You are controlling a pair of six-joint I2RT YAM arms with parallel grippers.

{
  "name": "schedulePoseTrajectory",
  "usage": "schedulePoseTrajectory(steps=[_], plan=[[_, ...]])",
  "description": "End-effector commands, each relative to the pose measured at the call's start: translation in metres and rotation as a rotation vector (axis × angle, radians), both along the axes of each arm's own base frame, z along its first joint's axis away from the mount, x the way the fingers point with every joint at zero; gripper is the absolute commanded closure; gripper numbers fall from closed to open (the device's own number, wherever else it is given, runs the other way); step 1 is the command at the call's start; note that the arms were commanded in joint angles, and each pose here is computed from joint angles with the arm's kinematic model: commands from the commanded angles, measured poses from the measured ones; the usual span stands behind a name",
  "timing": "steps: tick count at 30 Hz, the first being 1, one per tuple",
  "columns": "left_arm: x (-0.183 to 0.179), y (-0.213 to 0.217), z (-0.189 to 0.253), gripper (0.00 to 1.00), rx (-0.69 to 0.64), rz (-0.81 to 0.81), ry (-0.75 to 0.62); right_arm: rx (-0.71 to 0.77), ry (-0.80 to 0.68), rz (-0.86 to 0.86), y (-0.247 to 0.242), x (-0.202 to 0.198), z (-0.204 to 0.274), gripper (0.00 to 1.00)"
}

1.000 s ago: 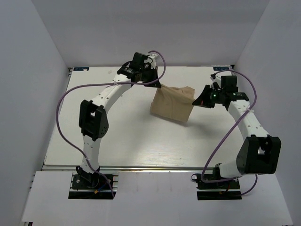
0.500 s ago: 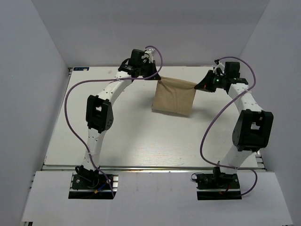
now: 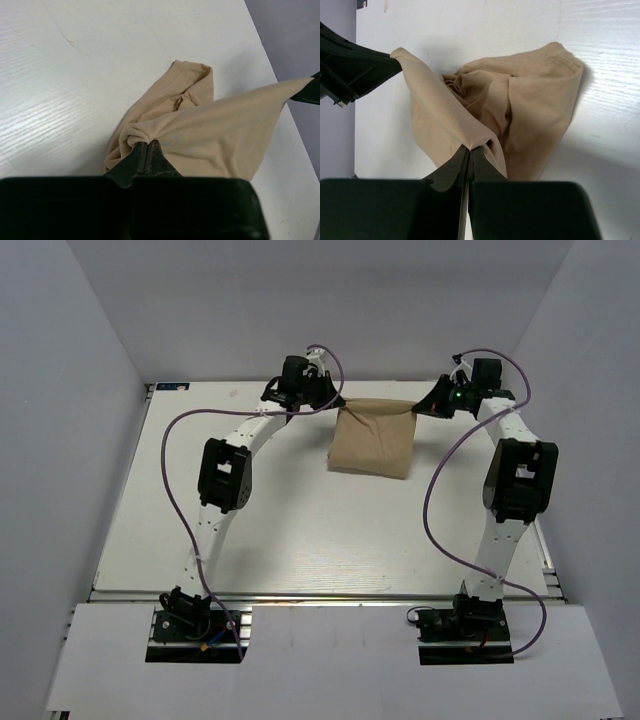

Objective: Fold and stack the t-shirts
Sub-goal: Fold the long partially folded tshirt into a neat square

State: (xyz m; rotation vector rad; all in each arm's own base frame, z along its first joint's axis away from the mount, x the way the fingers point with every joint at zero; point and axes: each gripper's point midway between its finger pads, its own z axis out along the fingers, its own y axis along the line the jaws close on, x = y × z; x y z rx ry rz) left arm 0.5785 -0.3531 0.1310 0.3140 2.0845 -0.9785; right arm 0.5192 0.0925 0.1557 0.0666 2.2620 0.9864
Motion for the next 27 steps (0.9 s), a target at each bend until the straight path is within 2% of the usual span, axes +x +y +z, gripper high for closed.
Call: schedulePoseTrajectory(steps=[1,5,6,7,8,9,10,11,13,17,19,23,27], plan=[[0.033,0.01,0.052,1.0,-0.066,0.075,-0.159,0.021,-0.093,-0.015,-0.012,0.035,0.014,1.0],[0.044,0.009,0.041,0.95,-0.071,0.094,-0.187,0.044,-0.075,-0.033,-0.015,0.051,0.001,1.0],[0.046,0.008,0.036,0.9,-0.079,0.097,-0.184,0.054,-0.079,-0.037,-0.015,0.054,0.002,0.97],[0.05,0.006,0.032,0.72,-0.086,0.097,-0.201,0.057,-0.073,-0.042,-0.016,0.057,-0.004,0.89],[0.052,0.005,0.027,0.56,-0.094,0.1,-0.195,0.08,-0.089,-0.031,-0.015,0.06,-0.003,0.76],[0.056,0.005,0.038,0.27,-0.103,0.109,-0.221,0.085,-0.105,-0.029,-0.015,0.065,-0.007,0.1],[0.06,0.007,0.045,0.0,-0.103,0.132,-0.238,0.09,-0.127,-0.019,-0.013,0.069,-0.004,0.1],[0.063,0.009,0.049,0.0,-0.103,0.147,-0.248,0.092,-0.107,-0.019,-0.014,0.075,-0.014,0.1],[0.067,0.014,0.06,0.0,-0.094,0.181,-0.274,0.098,-0.145,0.006,-0.013,0.082,0.005,0.1],[0.057,0.016,0.087,0.0,-0.1,0.165,-0.302,0.078,-0.157,0.022,-0.007,0.069,0.017,0.1],[0.043,0.011,0.101,0.0,-0.12,0.1,-0.3,0.056,-0.21,0.019,-0.006,0.06,0.041,0.1],[0.01,-0.011,0.107,0.0,-0.079,-0.033,-0.301,0.049,-0.161,0.04,0.004,0.029,0.033,0.1],[-0.02,-0.039,0.085,0.0,-0.078,-0.135,-0.247,0.07,-0.143,0.092,0.023,0.001,0.028,0.1]])
